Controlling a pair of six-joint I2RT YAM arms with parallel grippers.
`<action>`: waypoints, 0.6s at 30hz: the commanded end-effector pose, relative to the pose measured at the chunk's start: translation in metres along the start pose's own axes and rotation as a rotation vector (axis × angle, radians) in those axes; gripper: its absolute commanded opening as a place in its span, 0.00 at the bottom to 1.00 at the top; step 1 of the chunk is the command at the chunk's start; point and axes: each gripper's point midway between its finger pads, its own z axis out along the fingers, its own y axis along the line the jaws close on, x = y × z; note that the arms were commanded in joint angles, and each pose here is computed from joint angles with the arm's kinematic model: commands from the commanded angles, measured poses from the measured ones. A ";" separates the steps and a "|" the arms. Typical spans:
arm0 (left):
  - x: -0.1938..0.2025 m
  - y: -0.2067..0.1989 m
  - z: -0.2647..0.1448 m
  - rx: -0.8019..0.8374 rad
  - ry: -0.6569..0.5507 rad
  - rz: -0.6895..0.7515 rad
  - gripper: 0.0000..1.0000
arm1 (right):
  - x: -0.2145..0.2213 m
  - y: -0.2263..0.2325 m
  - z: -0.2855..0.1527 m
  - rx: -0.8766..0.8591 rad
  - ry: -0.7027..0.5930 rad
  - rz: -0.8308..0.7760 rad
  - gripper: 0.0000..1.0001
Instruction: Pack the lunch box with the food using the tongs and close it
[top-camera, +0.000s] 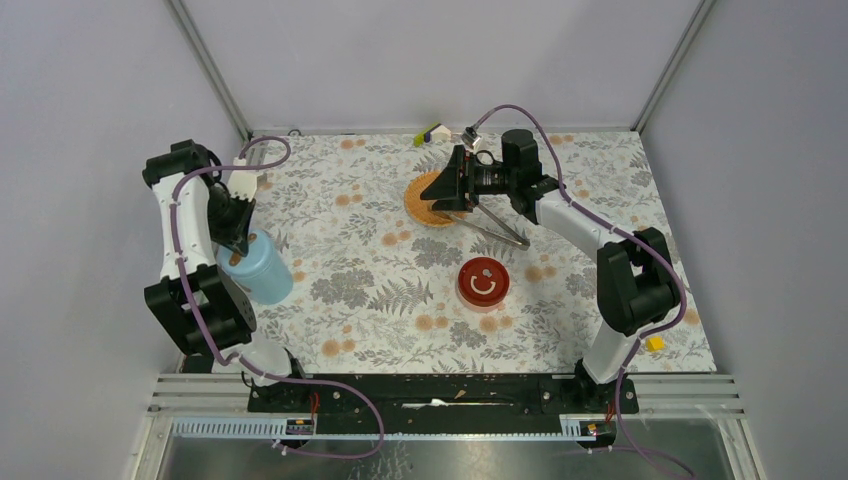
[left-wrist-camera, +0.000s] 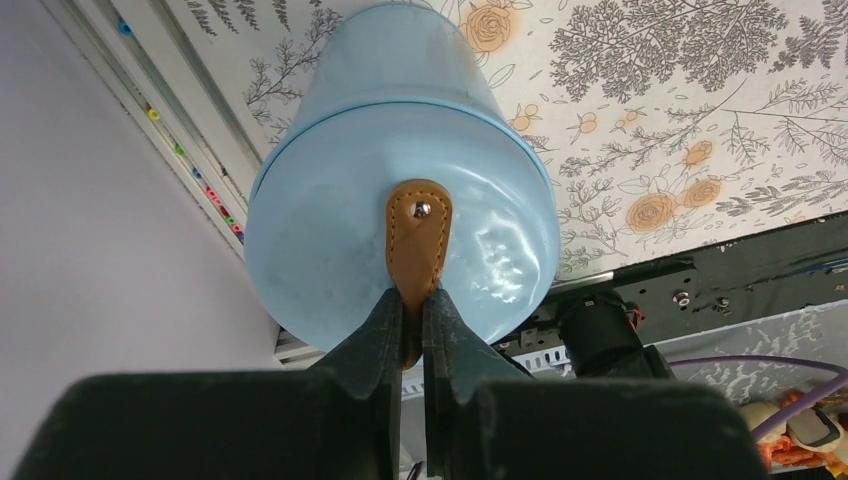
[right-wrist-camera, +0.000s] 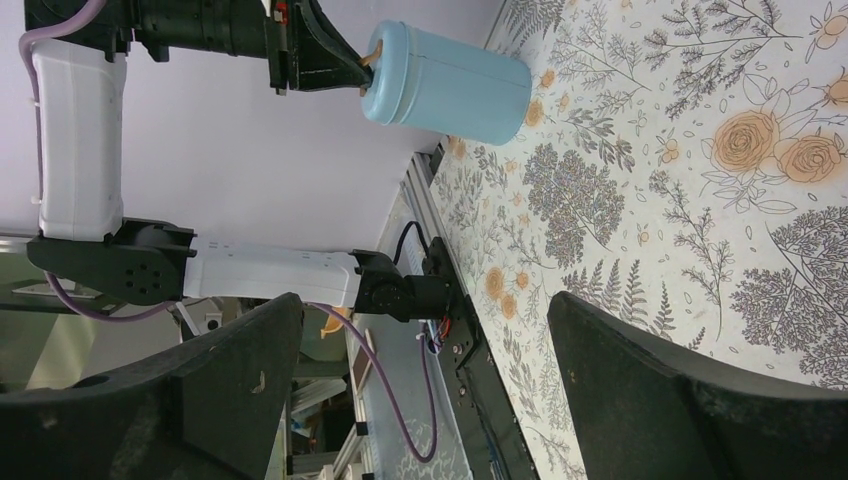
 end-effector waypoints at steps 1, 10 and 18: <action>0.001 -0.007 -0.002 0.021 -0.022 0.024 0.04 | -0.008 0.016 0.001 -0.052 -0.004 -0.048 1.00; -0.007 -0.008 0.012 0.061 -0.001 0.030 0.08 | -0.008 0.016 0.000 -0.052 -0.005 -0.050 1.00; -0.010 -0.031 0.022 0.084 0.017 0.094 0.09 | -0.008 0.017 0.000 -0.051 -0.008 -0.054 1.00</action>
